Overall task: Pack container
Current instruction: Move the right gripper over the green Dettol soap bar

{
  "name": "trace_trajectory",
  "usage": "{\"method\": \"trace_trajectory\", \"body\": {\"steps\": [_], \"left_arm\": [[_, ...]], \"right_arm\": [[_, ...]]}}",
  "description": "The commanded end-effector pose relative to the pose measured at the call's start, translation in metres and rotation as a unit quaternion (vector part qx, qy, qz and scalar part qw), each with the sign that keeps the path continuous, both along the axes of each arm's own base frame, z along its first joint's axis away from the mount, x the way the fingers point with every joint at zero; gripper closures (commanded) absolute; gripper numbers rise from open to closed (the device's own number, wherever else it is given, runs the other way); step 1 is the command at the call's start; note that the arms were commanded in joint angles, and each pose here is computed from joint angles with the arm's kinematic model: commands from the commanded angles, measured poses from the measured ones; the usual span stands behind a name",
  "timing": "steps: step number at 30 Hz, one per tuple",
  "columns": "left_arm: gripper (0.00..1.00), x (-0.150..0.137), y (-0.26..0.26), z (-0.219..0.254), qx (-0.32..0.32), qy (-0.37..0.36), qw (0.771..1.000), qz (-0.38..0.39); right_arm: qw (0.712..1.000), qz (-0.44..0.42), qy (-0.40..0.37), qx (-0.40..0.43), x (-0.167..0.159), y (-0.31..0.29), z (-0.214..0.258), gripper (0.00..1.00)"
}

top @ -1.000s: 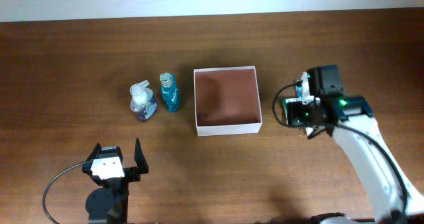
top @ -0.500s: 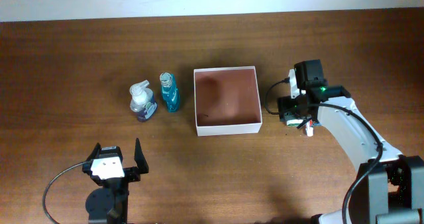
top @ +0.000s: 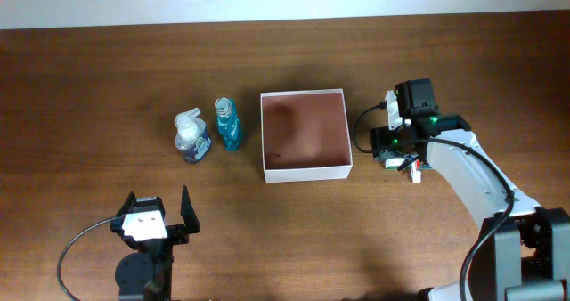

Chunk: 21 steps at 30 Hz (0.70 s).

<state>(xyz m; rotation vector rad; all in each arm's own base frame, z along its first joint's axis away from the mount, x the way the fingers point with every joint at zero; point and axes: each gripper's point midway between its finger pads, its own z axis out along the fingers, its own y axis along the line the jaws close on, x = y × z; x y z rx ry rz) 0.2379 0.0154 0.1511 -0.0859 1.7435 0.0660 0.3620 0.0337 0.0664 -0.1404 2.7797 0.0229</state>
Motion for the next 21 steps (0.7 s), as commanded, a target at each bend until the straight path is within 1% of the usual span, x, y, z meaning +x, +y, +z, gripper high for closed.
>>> {"method": "trace_trajectory", "body": {"steps": [1, 10, 17, 19, 21], "left_arm": [[0.01, 0.001, -0.002, -0.002, 0.006, 0.0, 1.0, -0.008], [0.01, 0.001, -0.002, -0.002, 0.006, 0.0, 1.0, -0.008], [0.01, 0.001, -0.002, -0.002, 0.006, 0.0, 1.0, -0.008], [0.01, 0.001, -0.002, -0.002, 0.006, 0.0, 1.0, -0.008], [0.01, 0.001, -0.002, -0.002, 0.006, 0.0, 1.0, -0.008]], "right_arm": [[1.0, 0.002, -0.008, 0.006, 0.007, 0.0, 0.003, 0.28], [1.0, -0.004, 0.021, 0.004, 0.01, -0.002, -0.027, 0.29], [0.997, -0.063, 0.045, 0.017, 0.007, -0.029, -0.043, 0.29], [0.996, -0.073, 0.051, 0.021, 0.004, -0.035, -0.046, 0.28], [0.996, -0.062, 0.057, 0.031, 0.001, -0.035, -0.048, 0.28]]}}
